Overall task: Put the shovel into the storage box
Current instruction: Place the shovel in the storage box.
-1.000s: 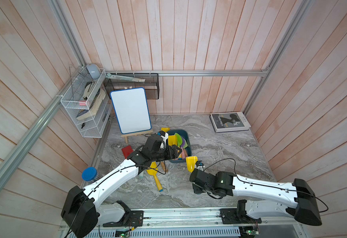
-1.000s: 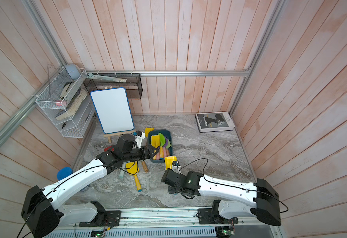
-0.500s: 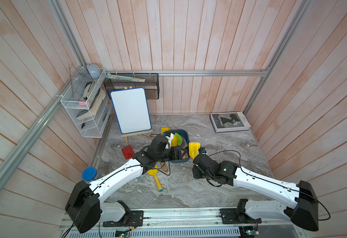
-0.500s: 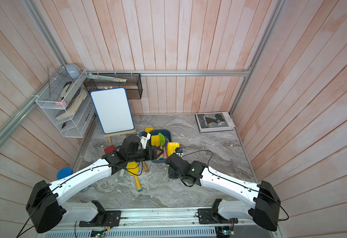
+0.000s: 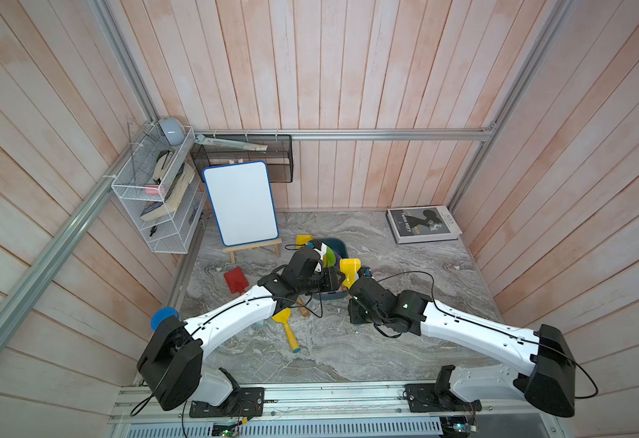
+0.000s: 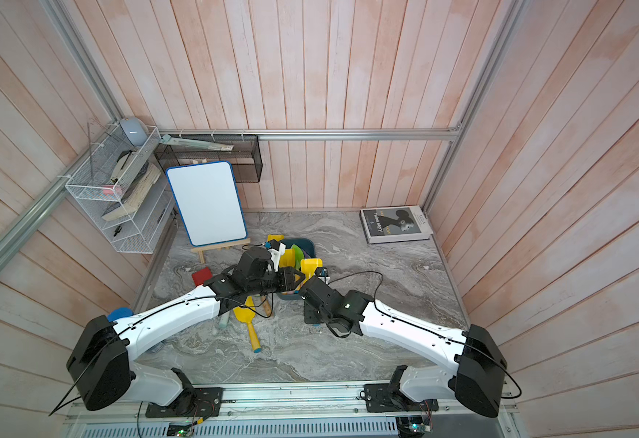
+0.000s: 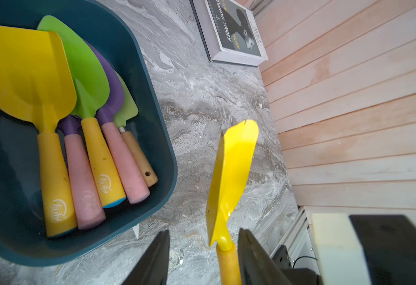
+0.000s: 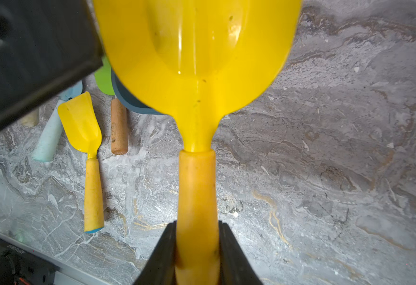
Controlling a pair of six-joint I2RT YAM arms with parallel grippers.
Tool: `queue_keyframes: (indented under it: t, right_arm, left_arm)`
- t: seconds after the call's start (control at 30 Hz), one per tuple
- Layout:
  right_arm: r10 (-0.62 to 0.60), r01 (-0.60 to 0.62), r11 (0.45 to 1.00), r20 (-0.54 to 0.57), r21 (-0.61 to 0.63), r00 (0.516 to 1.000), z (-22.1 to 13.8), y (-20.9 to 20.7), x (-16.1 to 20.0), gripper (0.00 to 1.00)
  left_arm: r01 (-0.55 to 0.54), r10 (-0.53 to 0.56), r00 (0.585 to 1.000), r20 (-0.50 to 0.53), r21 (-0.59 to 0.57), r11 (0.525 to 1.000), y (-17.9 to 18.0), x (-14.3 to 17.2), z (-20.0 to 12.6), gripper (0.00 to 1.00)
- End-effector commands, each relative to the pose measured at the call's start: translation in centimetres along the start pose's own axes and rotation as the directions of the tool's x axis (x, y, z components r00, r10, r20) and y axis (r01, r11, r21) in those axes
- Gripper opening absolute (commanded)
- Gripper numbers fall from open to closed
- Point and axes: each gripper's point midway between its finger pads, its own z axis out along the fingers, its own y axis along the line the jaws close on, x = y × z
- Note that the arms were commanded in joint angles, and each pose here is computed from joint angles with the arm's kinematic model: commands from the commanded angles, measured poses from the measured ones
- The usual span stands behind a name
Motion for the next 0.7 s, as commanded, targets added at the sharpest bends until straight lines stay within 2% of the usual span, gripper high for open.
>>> queue_keyframes:
  t: [0.0, 0.47, 0.67]
  right_arm:
    - [0.0, 0.001, 1.0, 0.022, -0.024, 1.0, -0.2, 0.9, -1.1, 0.0]
    - [-0.005, 0.005, 0.999, 0.016, -0.041, 1.0, -0.1, 1.5, -1.2, 0.0]
    - [-0.006, 0.007, 0.999, 0.015, -0.044, 1.0, 0.0, 1.6, -1.2, 0.0]
  left_arm:
    - [-0.029, 0.03, 0.998, 0.062, -0.019, 0.999, -0.5, -1.7, 0.1, 0.43]
    - [-0.052, 0.056, 0.997, 0.055, -0.077, 0.996, 0.1, -1.9, 1.6, 0.31]
    - [-0.057, 0.062, 0.997, 0.051, -0.096, 0.994, 0.3, -1.9, 1.9, 0.2]
